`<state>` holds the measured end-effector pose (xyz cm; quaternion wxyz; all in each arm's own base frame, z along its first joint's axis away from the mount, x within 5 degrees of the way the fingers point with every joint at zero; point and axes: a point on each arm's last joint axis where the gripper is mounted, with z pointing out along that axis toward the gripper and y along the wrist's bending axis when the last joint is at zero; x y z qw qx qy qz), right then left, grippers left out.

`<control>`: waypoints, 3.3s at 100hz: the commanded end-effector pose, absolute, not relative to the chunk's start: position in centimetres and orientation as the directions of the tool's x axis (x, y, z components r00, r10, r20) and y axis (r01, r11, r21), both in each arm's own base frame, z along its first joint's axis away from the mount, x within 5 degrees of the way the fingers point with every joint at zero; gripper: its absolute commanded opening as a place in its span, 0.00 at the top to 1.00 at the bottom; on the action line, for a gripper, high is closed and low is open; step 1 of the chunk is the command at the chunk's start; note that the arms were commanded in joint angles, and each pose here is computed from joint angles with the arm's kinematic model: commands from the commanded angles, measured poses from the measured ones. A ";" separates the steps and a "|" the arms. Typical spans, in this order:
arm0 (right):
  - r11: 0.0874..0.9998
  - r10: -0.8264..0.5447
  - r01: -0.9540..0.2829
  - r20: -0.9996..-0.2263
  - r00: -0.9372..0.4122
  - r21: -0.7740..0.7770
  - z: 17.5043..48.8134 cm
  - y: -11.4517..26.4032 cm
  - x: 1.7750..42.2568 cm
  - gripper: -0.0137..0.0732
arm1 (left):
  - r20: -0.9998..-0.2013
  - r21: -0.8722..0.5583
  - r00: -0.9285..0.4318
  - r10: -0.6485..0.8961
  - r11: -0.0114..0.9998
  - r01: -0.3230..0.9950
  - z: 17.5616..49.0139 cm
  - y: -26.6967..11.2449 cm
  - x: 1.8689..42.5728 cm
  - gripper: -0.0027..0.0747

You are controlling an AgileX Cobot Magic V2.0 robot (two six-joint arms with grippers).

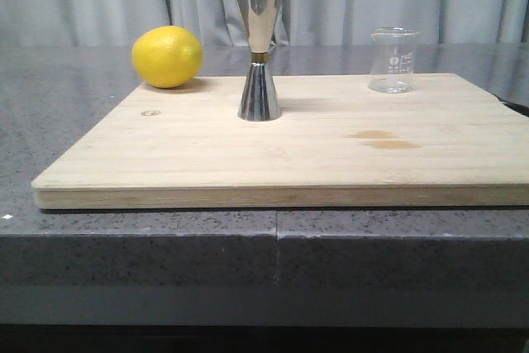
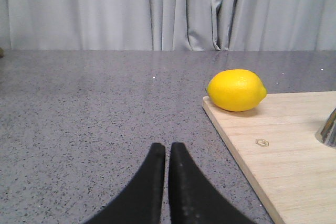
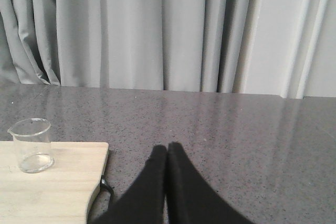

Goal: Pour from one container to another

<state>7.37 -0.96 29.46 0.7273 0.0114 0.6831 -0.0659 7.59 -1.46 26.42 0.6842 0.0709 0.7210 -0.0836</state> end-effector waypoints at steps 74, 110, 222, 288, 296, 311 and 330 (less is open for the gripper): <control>0.994 -0.090 0.066 -0.989 0.121 -0.082 30.6 -0.5 7.3 0.92 | -1.000 -0.006 -0.001 -0.006 0.964 0.265 27.6 -1.9 7.5 0.99; 0.994 -0.090 0.066 -0.989 0.121 -0.082 30.6 -0.5 7.3 0.92 | -0.973 -0.193 -0.161 -0.167 0.968 0.163 26.1 -1.0 7.1 0.99; 0.994 -0.090 0.066 -0.989 0.121 -0.082 30.6 -0.5 7.3 0.92 | -0.989 -0.126 0.069 -0.132 0.989 0.078 20.5 -0.4 5.5 0.99; 0.994 -0.090 0.066 -0.989 0.121 -0.082 30.6 -0.5 7.3 0.92 | -0.989 -0.126 0.067 -0.132 0.989 0.078 20.5 -0.4 5.5 0.99; 0.994 -0.090 0.066 -0.989 0.121 -0.082 30.6 -0.5 7.3 0.92 | -0.989 -0.126 0.067 -0.132 0.989 0.078 20.5 -0.4 5.5 0.99; 0.994 -0.090 0.066 -0.989 0.121 -0.082 30.6 -0.5 7.3 0.92 | -0.989 -0.126 0.067 -0.132 0.989 0.078 20.5 -0.4 5.5 0.99; 0.992 -0.117 0.070 -0.986 0.118 -0.109 30.6 -0.5 7.3 0.92 | -0.989 -0.126 0.067 -0.132 0.989 0.078 20.5 -0.4 5.5 0.99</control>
